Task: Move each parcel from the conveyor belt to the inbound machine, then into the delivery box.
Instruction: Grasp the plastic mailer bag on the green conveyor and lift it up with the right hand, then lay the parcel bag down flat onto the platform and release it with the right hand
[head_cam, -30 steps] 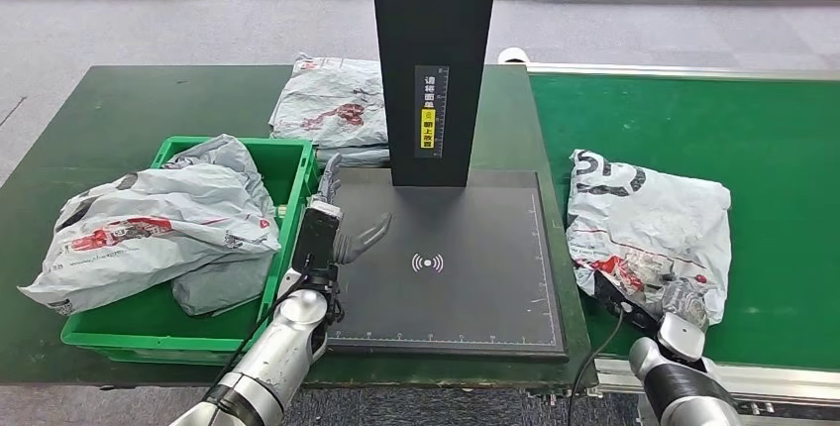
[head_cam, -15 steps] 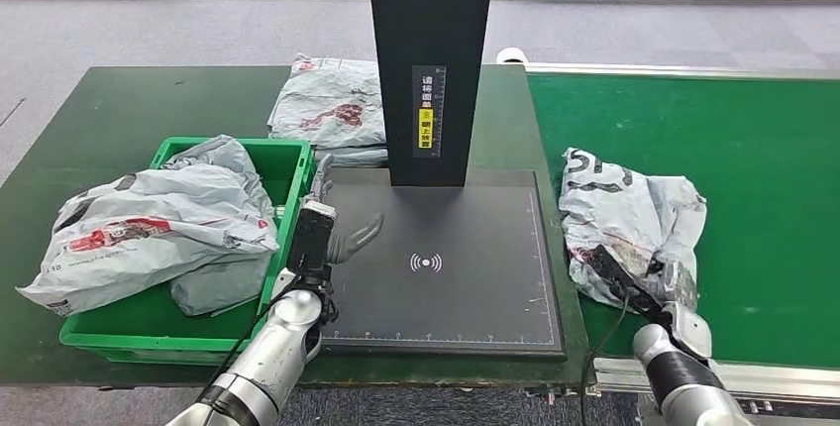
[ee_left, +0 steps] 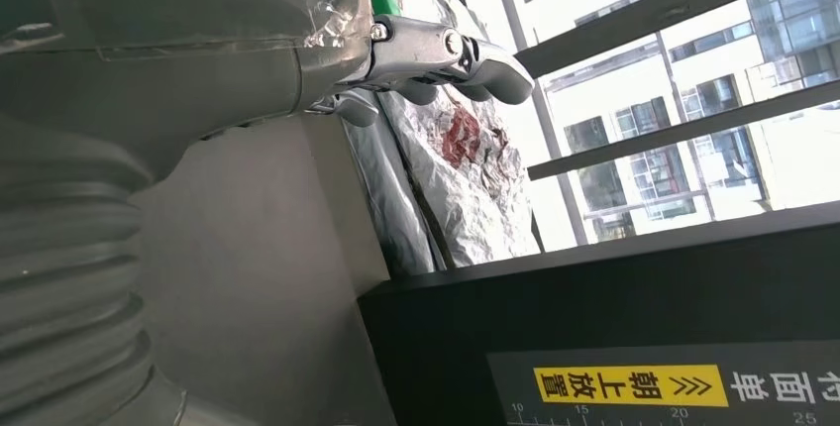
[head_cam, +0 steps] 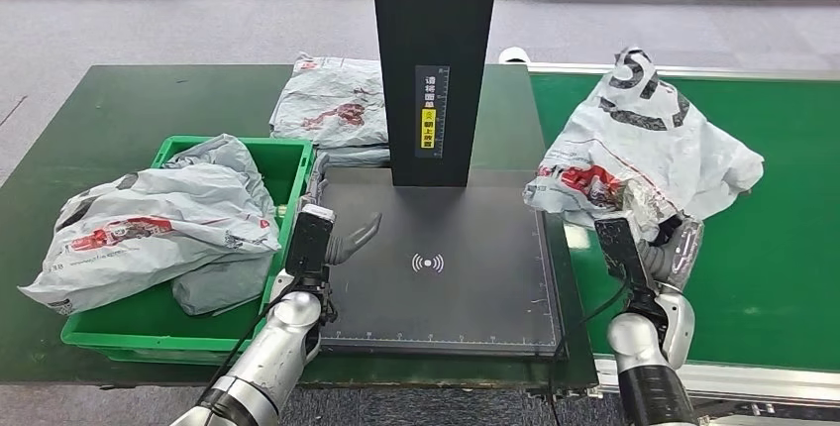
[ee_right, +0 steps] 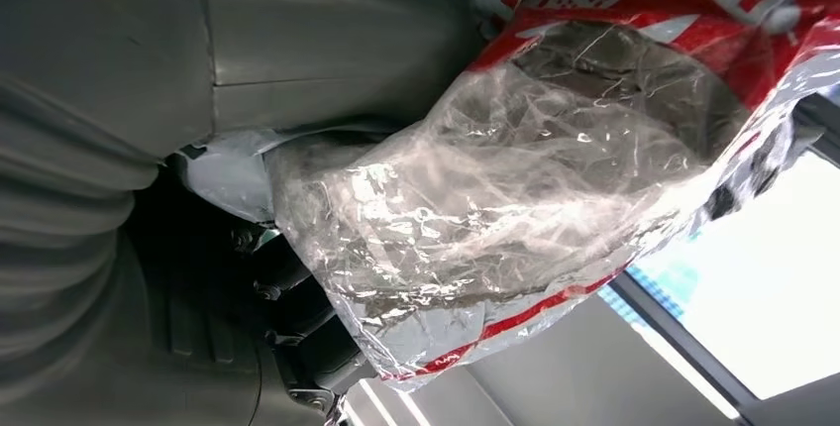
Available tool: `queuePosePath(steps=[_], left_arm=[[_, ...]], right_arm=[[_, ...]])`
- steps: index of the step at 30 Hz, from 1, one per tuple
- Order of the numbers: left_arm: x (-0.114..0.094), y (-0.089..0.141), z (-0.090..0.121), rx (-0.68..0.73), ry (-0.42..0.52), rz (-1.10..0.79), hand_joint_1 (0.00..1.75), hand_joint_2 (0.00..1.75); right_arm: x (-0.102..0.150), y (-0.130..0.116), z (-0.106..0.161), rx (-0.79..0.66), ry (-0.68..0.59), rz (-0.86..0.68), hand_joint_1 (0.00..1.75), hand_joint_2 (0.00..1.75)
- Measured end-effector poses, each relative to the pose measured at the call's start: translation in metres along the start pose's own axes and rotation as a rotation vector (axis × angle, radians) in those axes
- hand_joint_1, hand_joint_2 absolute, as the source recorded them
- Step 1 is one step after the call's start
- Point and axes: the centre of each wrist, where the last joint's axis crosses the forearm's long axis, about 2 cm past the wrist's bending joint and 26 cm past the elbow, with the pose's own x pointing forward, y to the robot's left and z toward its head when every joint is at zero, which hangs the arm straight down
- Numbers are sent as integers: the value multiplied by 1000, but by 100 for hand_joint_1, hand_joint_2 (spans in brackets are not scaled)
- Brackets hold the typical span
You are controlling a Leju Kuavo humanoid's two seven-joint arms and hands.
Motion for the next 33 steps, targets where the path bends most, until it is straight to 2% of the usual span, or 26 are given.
queuePosePath(steps=[8,11,20,27,28,29,31,32,33], left_arm=[[-1,0,0,1,-3,0,0,175],[0,0,-2,3,-17,-3,0,175],[6,0,-11,-8,-36,-1,0,175],[9,5,-15,-17,-36,15,0,175],[10,6,-16,-14,-36,19,0,175],[11,7,-17,-11,-37,25,0,175],[11,9,-18,-2,-39,34,0,175],[12,10,-18,2,-41,37,0,175],[12,11,-18,6,-43,39,0,175]], right_arm=[[19,-7,5,-48,-64,-61,175,175],[31,-7,17,-3,-97,-92,175,175],[85,28,57,355,-187,-100,175,175],[102,53,95,695,-206,-4,175,175],[102,57,100,741,-211,9,170,175],[100,60,105,787,-217,23,153,175],[96,65,116,869,-227,51,70,175],[93,67,120,900,-230,64,31,131],[90,68,123,926,-231,77,4,87]])
